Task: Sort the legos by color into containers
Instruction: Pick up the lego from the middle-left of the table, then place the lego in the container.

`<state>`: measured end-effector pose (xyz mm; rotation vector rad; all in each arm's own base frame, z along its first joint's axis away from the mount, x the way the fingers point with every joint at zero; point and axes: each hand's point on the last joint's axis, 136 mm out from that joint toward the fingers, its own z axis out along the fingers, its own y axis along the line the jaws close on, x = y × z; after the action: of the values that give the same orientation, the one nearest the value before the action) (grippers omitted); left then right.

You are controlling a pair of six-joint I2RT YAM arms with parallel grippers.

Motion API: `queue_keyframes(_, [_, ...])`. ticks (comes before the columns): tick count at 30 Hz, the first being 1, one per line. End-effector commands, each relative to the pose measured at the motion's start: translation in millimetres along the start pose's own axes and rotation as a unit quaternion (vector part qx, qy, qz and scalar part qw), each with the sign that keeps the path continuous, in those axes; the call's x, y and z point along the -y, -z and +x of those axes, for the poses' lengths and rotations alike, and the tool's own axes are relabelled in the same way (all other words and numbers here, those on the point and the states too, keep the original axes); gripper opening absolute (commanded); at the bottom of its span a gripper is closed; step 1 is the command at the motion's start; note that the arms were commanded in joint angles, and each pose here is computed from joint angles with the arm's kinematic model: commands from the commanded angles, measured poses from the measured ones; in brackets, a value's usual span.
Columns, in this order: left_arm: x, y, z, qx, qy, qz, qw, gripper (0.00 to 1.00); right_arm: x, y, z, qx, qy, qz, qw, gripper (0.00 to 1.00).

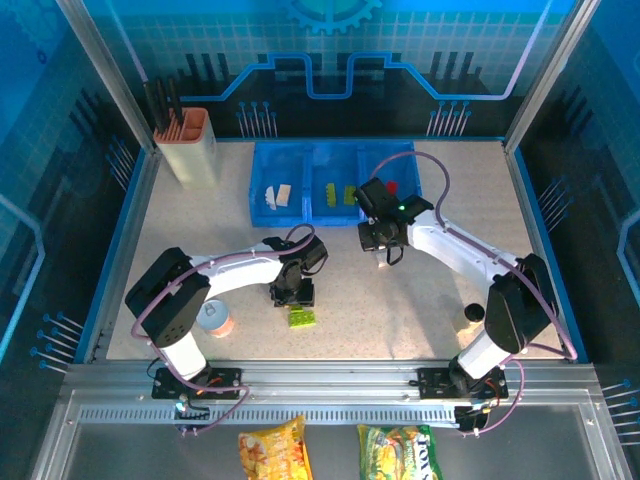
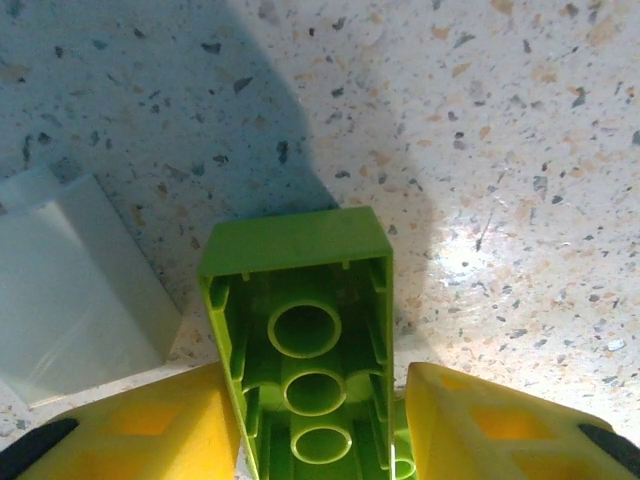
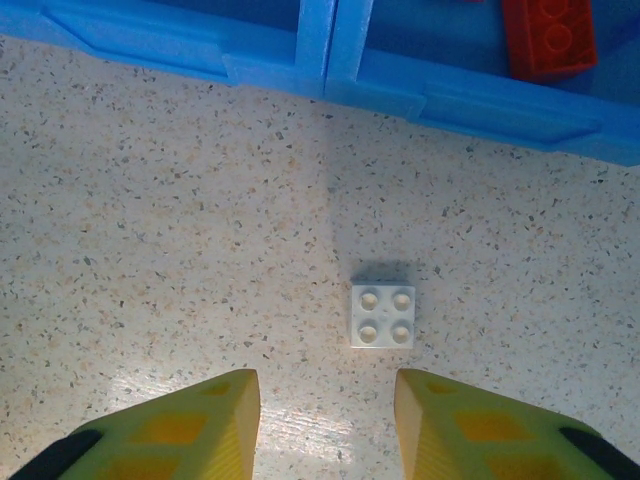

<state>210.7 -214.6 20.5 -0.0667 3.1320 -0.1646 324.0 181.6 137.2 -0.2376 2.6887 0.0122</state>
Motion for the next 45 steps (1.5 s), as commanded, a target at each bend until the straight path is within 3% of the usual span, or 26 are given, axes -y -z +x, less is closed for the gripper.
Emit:
queue_keyframes(1, [-4.5, -6.2, 4.9, -0.005, 0.008, -0.014, 1.000, 0.44, 7.4, 8.2, 2.1, 0.004, -0.010, 0.005, 1.000, 0.41])
queue_keyframes(14, [-0.3, 3.6, -1.0, 0.008, 0.004, -0.010, 1.000, 0.37, 11.3, 17.8, 0.7, 0.013, -0.012, 0.008, 1.000, 0.40])
queue_keyframes(26, [26.2, 33.9, -29.7, 0.046, -0.020, 0.011, 0.999, 0.36, 29.8, 33.0, 9.3, 0.021, -0.021, 0.025, 0.999, 0.39])
queue_keyframes(45, [66.7, 92.7, -129.3, 0.133, -0.052, 0.045, 0.989, 0.36, 73.2, 59.1, 43.8, 0.023, -0.049, 0.059, 0.997, 0.39])
